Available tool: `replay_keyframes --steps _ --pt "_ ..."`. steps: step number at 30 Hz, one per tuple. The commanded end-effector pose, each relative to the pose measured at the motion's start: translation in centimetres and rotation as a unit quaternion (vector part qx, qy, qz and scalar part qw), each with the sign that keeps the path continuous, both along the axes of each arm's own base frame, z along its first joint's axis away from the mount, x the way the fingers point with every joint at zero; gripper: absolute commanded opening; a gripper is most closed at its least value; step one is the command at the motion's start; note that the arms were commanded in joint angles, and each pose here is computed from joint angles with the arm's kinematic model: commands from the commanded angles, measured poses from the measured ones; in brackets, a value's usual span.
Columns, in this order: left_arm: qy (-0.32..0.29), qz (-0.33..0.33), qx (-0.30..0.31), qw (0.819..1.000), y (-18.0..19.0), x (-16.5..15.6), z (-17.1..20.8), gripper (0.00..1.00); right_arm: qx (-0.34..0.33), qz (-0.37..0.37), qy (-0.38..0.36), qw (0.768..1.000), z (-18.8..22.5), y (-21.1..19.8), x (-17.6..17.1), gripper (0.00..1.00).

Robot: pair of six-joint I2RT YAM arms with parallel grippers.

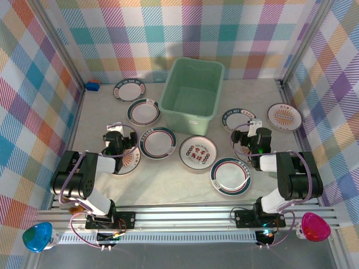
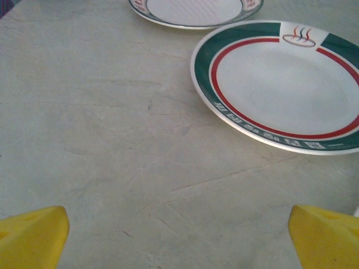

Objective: Place the plates into the plastic bin on the countertop

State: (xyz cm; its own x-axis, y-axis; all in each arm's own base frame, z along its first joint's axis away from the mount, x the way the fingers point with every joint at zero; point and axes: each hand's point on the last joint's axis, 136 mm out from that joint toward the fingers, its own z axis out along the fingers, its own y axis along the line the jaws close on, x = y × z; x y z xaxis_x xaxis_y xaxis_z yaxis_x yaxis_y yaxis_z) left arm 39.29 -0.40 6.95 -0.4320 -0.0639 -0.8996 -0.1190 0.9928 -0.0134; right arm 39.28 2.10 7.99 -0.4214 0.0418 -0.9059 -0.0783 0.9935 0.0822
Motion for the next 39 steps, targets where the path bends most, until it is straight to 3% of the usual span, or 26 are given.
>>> replay_keyframes --steps 1,8,10,15,18,22,25,32,37,39 --pt "-0.012 -0.016 -0.006 1.000 -0.4 1.0 2.6 1.00 0.002 -0.019 -0.014 1.000 1.9 -0.7 0.8 0.99" --pt "-0.049 0.007 -0.021 0.999 0.3 -0.6 8.4 1.00 0.025 -0.066 0.027 0.997 7.2 -1.8 -0.5 0.99" --pt "-0.031 0.020 -0.040 0.999 0.4 -1.1 10.7 1.00 0.053 -0.078 0.062 0.994 8.7 -1.7 -1.2 0.99" --pt "0.047 -0.020 -0.114 0.992 -2.2 -1.9 15.4 1.00 0.144 -0.140 0.126 0.972 11.4 -2.1 -2.2 0.97" --pt "0.052 -0.041 -0.154 0.986 -3.6 -2.4 17.8 1.00 0.242 -0.213 0.139 0.936 11.7 -3.9 -2.2 0.91" --pt "0.042 -0.081 -0.201 0.975 -5.9 -2.4 20.2 1.00 0.398 -0.314 0.183 0.842 9.0 -6.8 -1.8 0.83" --pt "0.048 -0.100 -0.219 0.969 -7.4 -2.1 21.4 1.00 0.458 -0.339 0.209 0.795 7.2 -8.1 -1.0 0.83" --pt "0.031 -0.124 -0.224 0.966 -9.6 -2.3 23.7 1.00 0.510 -0.363 0.233 0.744 5.5 -11.2 0.7 0.84" --pt "0.040 -0.129 -0.219 0.966 -10.0 -1.6 23.1 1.00 0.541 -0.403 0.267 0.688 2.9 -13.5 1.7 0.84" --pt "0.043 -0.132 -0.214 0.967 -10.2 -1.1 22.8 1.00 0.543 -0.417 0.266 0.678 2.3 -14.3 2.3 0.83"
